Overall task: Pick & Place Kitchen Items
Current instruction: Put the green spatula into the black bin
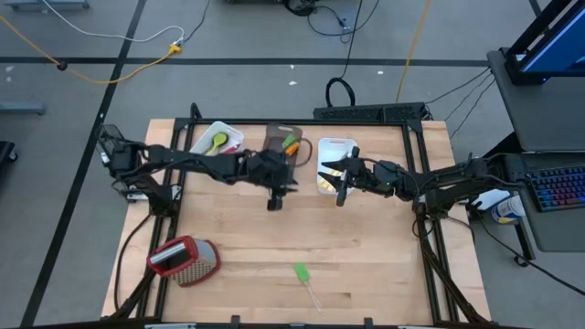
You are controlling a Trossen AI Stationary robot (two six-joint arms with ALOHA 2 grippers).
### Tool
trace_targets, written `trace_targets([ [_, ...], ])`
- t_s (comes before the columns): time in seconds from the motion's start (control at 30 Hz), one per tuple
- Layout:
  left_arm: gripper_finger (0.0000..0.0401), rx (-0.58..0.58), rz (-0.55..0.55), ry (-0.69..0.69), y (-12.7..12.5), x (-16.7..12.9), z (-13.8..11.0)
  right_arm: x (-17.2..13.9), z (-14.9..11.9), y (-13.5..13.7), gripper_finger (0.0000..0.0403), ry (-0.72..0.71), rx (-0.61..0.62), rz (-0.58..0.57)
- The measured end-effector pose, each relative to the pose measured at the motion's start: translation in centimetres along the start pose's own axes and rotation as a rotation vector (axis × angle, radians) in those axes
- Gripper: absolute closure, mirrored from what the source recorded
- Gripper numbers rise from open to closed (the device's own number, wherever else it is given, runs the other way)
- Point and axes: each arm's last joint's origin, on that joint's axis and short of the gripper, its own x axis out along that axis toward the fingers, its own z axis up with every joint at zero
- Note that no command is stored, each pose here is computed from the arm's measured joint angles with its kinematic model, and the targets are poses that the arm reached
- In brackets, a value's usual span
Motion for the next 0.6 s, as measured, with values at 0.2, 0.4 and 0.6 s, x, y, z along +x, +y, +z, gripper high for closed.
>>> trace_targets([
  [0.2, 0.0297, 0.097, -0.106, -0.017, -3.8, 0.2, 0.7, 0.0, 0.0, 0.0, 0.0261, 0.004, 0.014, 0.0],
  [0.4, 0.0297, 0.198, -0.223, -0.039, -7.9, 0.1, 1.2, 0.0, -0.4, 0.0, 0.0261, 0.044, 0.029, -0.004],
  [0.6, 0.0282, 0.247, -0.298, -0.049, -11.3, -0.3, 1.4, 0.0, -0.6, 0.0, 0.0261, 0.06, 0.126, 0.024],
])
